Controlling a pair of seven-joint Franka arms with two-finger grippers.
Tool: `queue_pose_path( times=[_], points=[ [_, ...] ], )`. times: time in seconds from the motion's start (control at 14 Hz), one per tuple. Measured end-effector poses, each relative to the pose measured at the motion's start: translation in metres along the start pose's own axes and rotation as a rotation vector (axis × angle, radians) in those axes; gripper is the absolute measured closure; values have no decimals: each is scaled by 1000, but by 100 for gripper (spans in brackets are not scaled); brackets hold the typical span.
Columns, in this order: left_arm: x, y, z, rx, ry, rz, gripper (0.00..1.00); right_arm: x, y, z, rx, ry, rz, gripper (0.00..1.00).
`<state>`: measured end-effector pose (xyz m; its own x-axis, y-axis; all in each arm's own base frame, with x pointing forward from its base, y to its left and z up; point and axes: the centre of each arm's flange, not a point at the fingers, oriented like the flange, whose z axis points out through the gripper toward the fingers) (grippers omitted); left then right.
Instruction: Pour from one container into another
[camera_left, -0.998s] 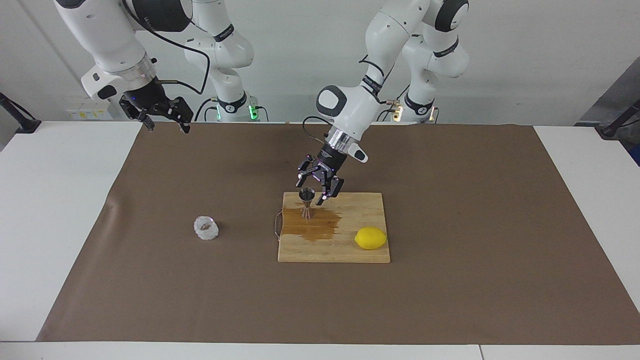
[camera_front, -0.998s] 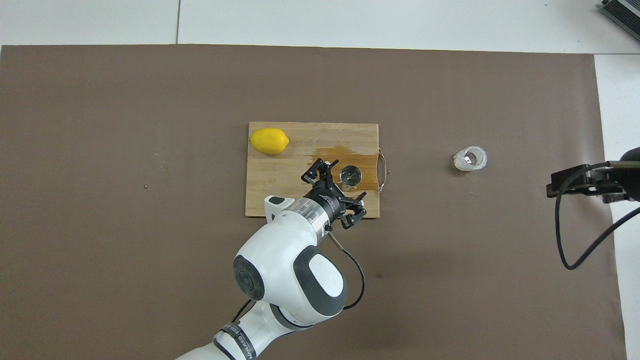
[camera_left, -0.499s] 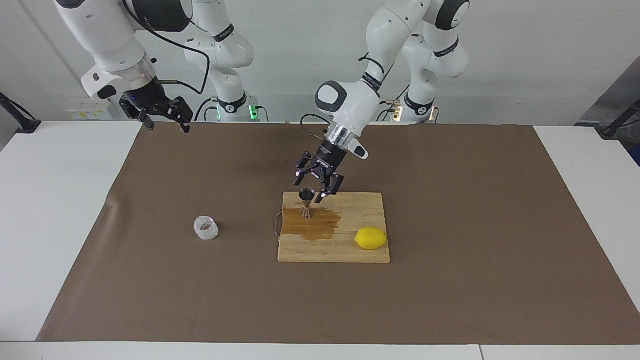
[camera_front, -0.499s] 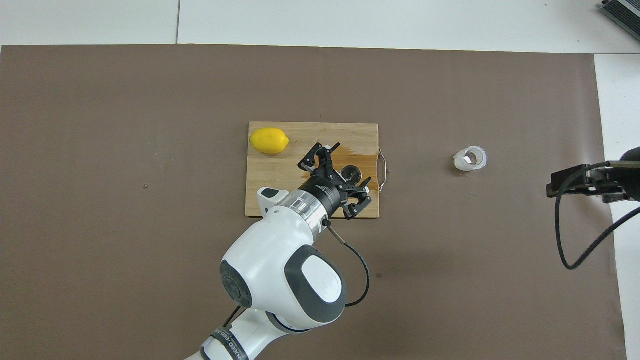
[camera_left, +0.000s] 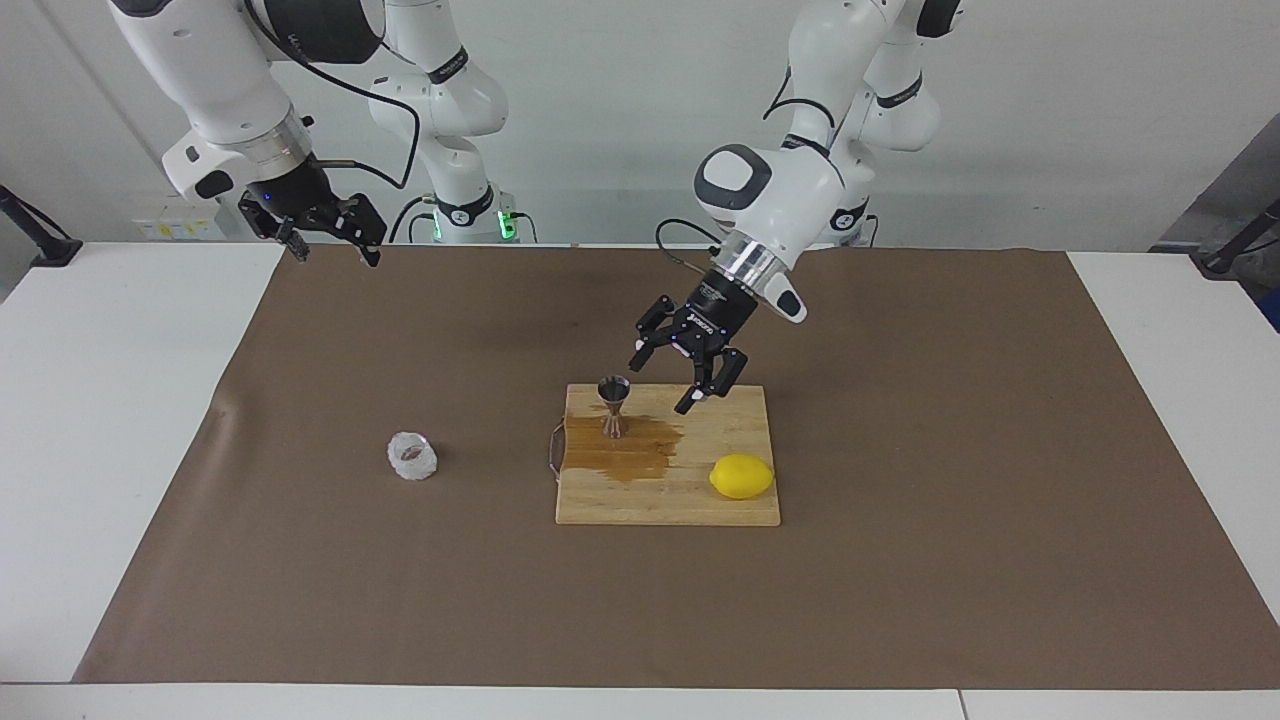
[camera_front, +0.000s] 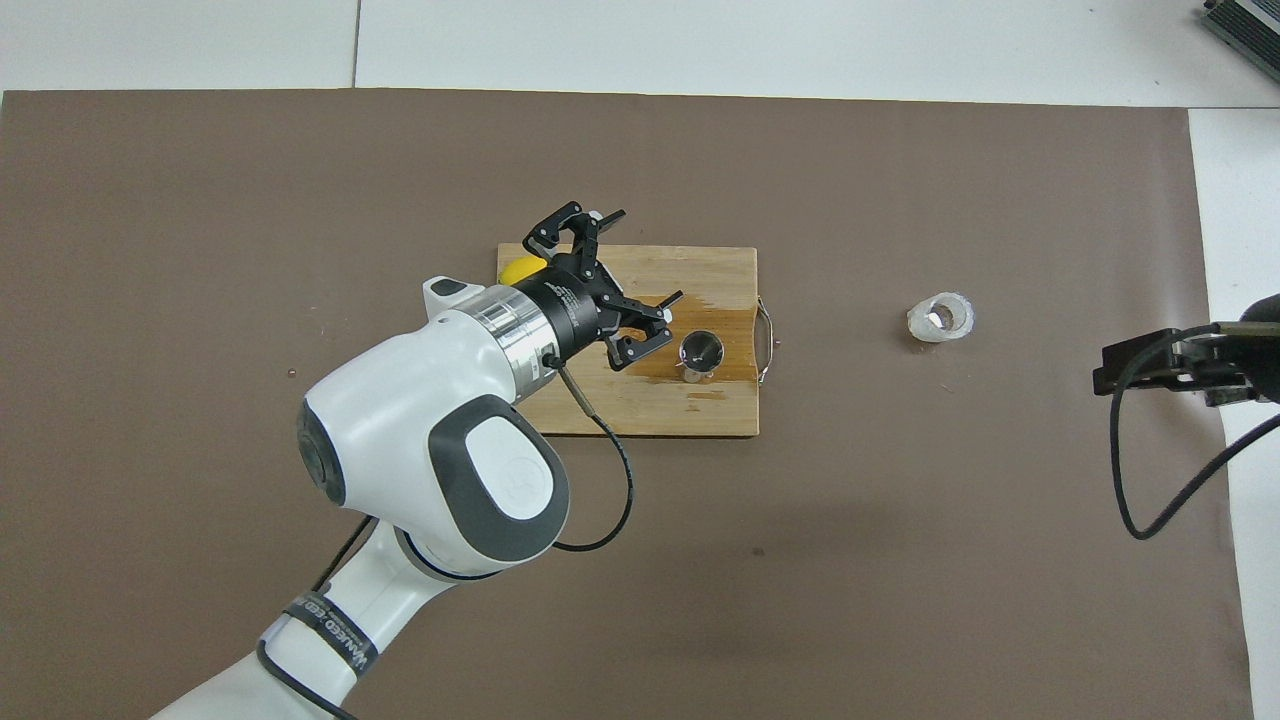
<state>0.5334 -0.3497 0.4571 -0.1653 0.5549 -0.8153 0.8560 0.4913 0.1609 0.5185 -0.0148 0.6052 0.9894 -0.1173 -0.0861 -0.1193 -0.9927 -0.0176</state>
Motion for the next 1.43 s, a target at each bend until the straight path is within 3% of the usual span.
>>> queue_pose_path(
  times=[0.29,0.5,0.71,0.86,1.0,1.21,1.43],
  points=[
    [-4,34,-20,185,125,284,0,0,0,0,0,0,0,0],
    [-11,51,-36,289,269,494,0,0,0,0,0,0,0,0],
    [-18,69,-55,352,437,674,0,0,0,0,0,0,0,0],
    [-16,71,-60,396,507,759,0,0,0,0,0,0,0,0],
    [-13,73,-66,470,527,862,0,0,0,0,0,0,0,0],
    [-4,79,-87,640,541,1126,0,0,0,0,0,0,0,0],
    [3,97,-115,742,499,1359,0,0,0,0,0,0,0,0]
  ],
)
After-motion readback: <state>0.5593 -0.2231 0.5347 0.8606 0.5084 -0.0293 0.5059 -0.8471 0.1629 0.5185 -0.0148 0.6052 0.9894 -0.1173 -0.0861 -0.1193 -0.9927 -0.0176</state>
